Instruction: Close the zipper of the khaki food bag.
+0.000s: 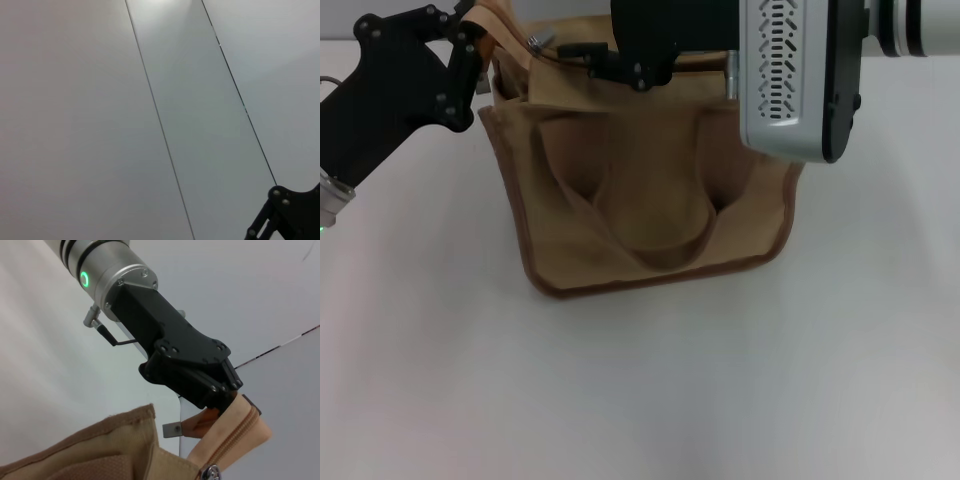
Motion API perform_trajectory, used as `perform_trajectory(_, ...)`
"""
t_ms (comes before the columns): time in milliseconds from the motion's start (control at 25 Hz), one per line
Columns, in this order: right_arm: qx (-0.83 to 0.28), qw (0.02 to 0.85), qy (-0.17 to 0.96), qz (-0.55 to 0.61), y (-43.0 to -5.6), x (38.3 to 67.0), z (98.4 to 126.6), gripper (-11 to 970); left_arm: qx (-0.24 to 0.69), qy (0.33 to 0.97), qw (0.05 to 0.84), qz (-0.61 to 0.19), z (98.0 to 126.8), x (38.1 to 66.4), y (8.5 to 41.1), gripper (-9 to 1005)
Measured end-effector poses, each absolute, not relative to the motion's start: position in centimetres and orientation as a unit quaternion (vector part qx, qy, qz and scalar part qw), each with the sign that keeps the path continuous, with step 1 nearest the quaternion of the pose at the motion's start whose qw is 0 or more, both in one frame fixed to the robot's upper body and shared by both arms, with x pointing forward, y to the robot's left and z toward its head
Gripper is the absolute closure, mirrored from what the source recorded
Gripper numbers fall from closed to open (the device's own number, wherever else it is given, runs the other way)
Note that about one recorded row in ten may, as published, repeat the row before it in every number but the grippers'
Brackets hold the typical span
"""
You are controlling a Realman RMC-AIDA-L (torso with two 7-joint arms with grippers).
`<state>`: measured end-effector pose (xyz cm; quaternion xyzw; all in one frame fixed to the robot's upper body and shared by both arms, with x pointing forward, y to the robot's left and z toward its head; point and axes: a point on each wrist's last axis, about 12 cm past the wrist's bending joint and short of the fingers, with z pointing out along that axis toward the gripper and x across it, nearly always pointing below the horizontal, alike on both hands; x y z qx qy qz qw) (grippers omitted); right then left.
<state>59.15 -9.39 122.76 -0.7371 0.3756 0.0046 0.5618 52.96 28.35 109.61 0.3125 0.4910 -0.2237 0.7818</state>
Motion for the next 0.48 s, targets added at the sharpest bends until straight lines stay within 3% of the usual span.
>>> perform_trajectory(480, -0.742, 0.561, 0.367, -0.004, -8.81, 59.57, 122.7, 530, 0.317, 0.479, 0.785, -0.233, 109.82, 52.74, 28.15, 976)
